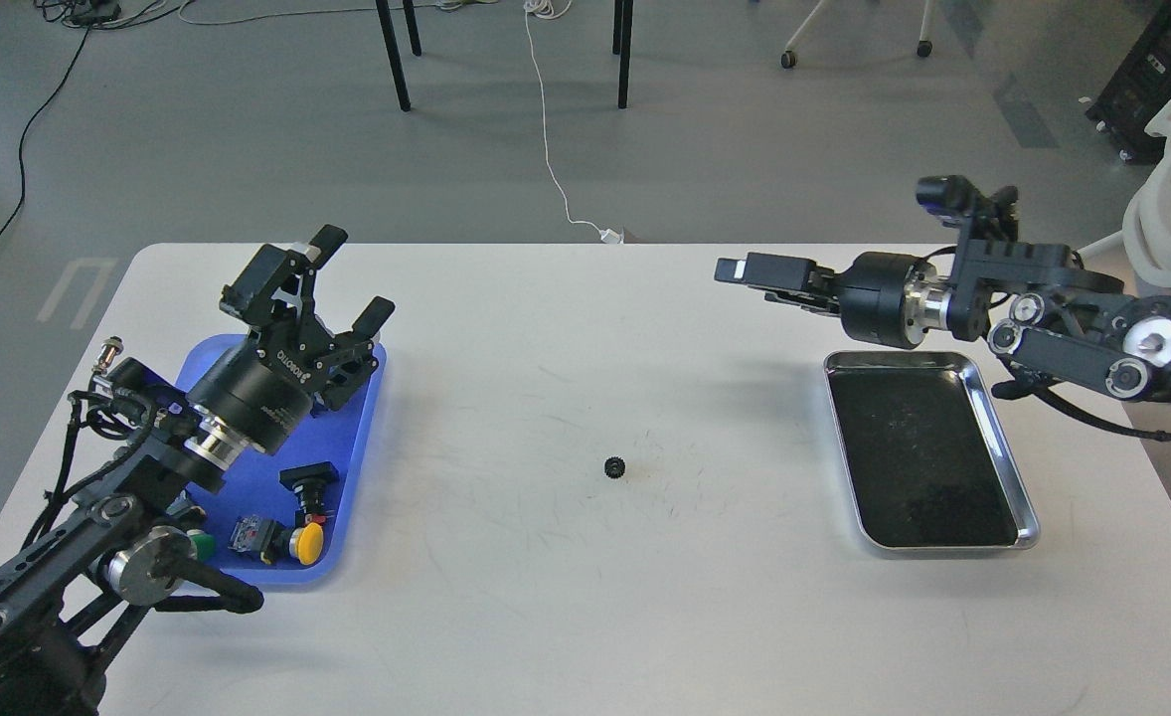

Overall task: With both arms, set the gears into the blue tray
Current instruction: 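Release the black part on the table and withdraw the right gripper, then reach the left gripper to the black part and grasp it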

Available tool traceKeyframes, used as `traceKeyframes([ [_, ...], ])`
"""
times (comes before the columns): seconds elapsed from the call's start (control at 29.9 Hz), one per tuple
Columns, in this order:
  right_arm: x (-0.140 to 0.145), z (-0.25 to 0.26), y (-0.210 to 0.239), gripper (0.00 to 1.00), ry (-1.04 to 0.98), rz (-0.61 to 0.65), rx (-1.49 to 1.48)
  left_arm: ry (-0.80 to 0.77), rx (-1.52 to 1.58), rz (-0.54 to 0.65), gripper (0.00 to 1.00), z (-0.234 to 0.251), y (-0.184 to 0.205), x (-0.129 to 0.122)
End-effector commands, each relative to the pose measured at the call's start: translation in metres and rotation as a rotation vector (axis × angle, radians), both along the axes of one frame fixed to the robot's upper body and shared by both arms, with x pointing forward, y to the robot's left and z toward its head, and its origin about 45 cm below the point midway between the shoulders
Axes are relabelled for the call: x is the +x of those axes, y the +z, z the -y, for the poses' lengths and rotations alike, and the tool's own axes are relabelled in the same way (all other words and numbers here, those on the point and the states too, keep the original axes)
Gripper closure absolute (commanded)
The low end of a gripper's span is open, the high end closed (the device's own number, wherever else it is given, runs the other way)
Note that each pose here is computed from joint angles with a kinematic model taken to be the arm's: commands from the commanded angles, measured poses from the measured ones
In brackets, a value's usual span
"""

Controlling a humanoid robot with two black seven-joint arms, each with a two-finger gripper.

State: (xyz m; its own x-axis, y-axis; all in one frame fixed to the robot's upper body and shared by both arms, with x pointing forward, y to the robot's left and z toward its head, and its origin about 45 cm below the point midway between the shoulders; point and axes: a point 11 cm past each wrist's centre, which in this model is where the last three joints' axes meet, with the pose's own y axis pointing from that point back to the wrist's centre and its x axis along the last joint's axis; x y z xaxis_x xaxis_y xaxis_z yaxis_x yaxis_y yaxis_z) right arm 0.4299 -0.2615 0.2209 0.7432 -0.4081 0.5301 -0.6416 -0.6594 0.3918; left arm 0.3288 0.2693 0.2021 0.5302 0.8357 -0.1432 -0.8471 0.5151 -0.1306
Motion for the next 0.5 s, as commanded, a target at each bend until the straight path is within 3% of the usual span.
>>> traceKeyframes([
  [0.0, -0.006, 0.034, -0.011, 0.03, -0.236, -0.059, 0.260, -0.124, 0.129, 0.105, 0.02, 0.019, 0.009, -0.002],
  [0.27, -0.039, 0.082, -0.041, 0.03, -0.521, -0.256, 0.764, -0.497, 0.627, 0.419, 0.02, 0.094, 0.019, -0.004],
  [0.47, -0.066, 0.094, -0.073, 0.03, -0.608, -0.326, 0.825, -0.817, 1.166, 0.699, 0.02, 0.136, -0.007, 0.000],
])
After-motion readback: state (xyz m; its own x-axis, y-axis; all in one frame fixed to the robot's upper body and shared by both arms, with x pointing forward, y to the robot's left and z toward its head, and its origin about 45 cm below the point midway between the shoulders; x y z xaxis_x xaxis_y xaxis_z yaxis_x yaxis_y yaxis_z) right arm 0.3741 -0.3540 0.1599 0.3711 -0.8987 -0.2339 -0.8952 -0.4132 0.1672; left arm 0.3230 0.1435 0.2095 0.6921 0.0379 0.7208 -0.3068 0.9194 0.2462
